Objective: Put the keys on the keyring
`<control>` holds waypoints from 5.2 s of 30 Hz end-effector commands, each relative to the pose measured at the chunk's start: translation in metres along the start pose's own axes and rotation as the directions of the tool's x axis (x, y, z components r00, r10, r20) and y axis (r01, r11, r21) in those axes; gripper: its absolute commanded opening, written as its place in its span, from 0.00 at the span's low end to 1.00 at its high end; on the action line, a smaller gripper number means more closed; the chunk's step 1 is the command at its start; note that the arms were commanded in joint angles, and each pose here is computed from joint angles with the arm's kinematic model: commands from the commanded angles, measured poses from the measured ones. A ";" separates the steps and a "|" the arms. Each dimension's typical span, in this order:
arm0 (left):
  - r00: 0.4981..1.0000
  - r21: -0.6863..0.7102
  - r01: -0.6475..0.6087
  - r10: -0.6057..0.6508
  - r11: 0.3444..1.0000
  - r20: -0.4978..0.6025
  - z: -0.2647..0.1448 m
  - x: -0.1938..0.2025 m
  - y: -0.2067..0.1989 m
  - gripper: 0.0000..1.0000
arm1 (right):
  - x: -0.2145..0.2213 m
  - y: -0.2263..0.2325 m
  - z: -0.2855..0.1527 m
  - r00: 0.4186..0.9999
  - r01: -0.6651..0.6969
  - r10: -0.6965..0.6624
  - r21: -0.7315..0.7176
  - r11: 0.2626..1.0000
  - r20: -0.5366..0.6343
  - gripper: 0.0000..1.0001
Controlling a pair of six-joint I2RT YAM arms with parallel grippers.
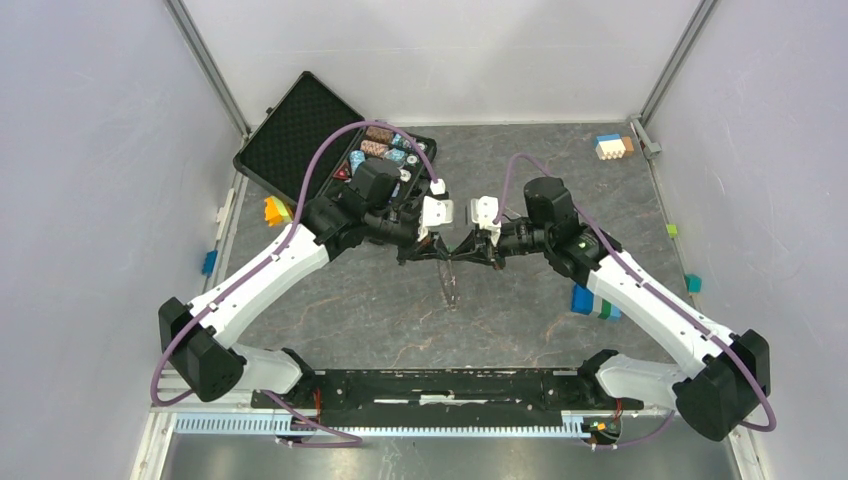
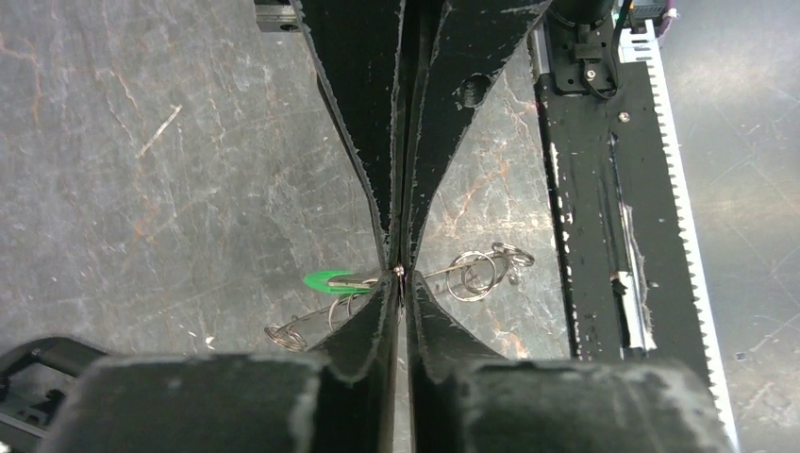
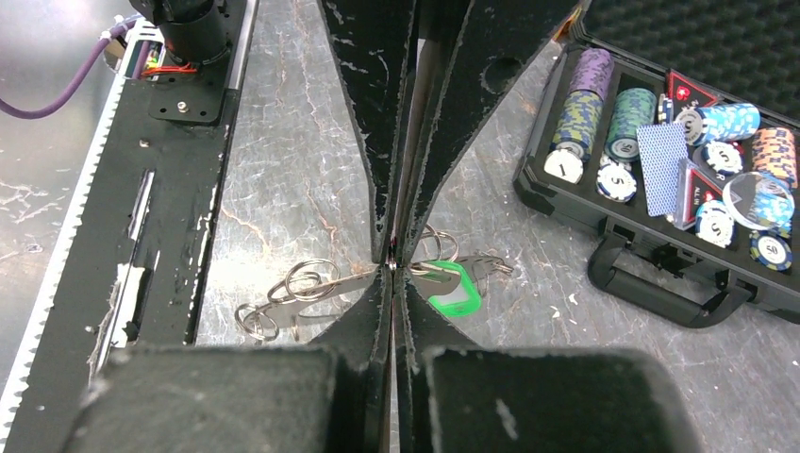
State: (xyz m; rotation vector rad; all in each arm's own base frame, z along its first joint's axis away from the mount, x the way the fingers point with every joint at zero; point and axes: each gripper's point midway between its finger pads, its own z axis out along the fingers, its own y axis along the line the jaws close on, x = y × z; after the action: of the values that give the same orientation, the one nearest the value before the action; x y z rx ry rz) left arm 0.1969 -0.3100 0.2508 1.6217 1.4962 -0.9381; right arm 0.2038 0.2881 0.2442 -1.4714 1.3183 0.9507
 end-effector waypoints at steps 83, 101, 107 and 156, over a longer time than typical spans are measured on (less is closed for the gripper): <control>0.948 -0.041 -0.210 0.214 0.977 0.235 -0.009 -0.016 0.005 0.03 | -0.040 -0.008 -0.010 0.986 0.040 -0.041 0.012 0.999 0.164 0.00; 0.948 -0.039 -0.055 0.064 0.998 0.312 -0.016 -0.040 0.004 0.02 | -0.008 -0.015 -0.007 0.995 0.025 -0.032 0.078 0.997 0.098 0.02; 0.956 -0.057 -0.062 0.075 0.996 0.283 -0.017 -0.036 0.006 0.02 | -0.001 -0.017 -0.005 0.997 0.006 -0.013 0.085 0.996 0.080 0.08; 0.990 -0.095 -0.128 0.132 0.987 0.046 -0.015 -0.022 0.010 0.02 | -0.016 -0.002 0.009 0.995 0.100 -0.101 -0.049 0.994 -0.025 0.15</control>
State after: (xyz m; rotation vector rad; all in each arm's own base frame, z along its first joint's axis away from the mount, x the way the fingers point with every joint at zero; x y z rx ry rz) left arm 0.2022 -0.3015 0.2569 1.5827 1.4636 -0.8553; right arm 0.2034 0.2949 0.2435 -1.5858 1.2918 0.9038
